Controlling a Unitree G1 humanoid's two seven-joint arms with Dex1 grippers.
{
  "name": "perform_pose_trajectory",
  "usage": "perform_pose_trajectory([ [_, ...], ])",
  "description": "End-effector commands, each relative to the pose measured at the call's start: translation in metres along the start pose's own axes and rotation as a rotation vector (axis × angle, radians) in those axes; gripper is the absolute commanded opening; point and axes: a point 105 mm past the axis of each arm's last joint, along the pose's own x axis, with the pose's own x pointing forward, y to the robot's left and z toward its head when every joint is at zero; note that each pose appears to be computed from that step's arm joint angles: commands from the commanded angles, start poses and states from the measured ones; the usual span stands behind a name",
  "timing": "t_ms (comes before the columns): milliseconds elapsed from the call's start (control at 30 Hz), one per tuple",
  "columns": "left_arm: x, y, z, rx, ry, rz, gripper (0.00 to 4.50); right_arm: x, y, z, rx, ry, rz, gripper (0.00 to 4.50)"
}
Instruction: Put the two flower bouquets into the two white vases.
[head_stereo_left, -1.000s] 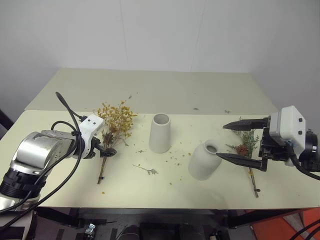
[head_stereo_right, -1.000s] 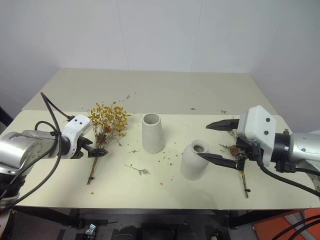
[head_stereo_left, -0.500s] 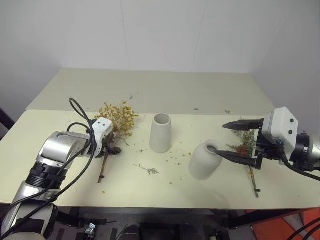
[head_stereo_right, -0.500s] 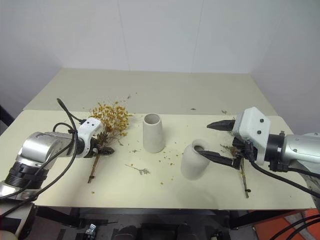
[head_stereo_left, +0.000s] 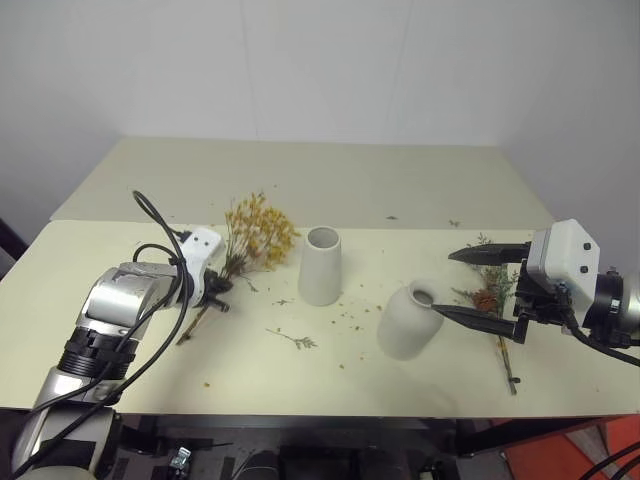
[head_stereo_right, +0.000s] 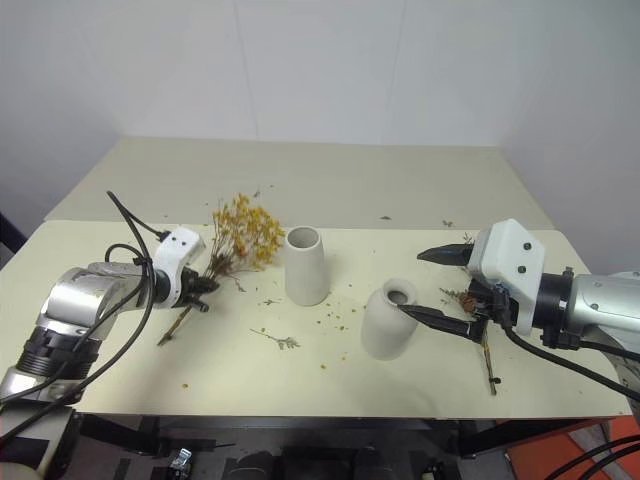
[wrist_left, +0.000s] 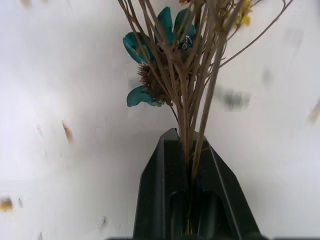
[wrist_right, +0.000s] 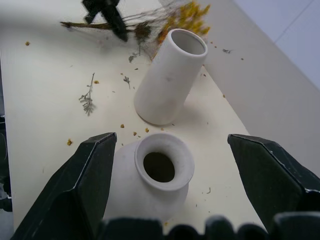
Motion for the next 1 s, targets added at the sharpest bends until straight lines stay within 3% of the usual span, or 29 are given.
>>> perform_pose_trajectory([
  [33, -0.022, 0.023, 0.05, 0.059, -0.259, 0.125, 0.03, -0.007, -0.004, 0.009, -0.041, -0.016, -0.035, 4.21],
  [200, -0.047, 0.037, 0.116, -0.013, -0.601, 0.145, 0.03, -0.006, -0.004, 0.009, -0.041, -0.023, -0.065, 4.21],
  [267, -0.053, 0.032, 0.144, -0.093, -0.728, 0.029, 0.03, -0.006, -0.005, 0.007, -0.039, -0.022, -0.081, 4.21],
  [400, -0.067, -0.003, 0.199, -0.045, -0.955, -0.243, 0.03, -0.004, -0.005, 0.005, -0.043, -0.026, -0.113, 4.21],
  [500, -0.079, -0.023, 0.234, -0.17, -1.14, -0.516, 0.03, -0.003, -0.005, 0.005, -0.037, -0.032, -0.145, 4.21],
  [700, -0.064, -0.06, 0.233, -0.167, -1.236, -0.871, 0.03, -0.005, -0.001, 0.004, -0.037, -0.024, -0.21, 4.21],
  [867, -0.054, -0.067, 0.223, -0.247, -1.251, -1.026, 0.03, -0.007, 0.006, 0.006, -0.034, -0.015, -0.255, 4.21],
  [1000, -0.049, -0.077, 0.219, -0.202, -1.224, -1.083, 0.03, -0.01, 0.01, 0.006, -0.021, -0.008, -0.281, 4.21],
])
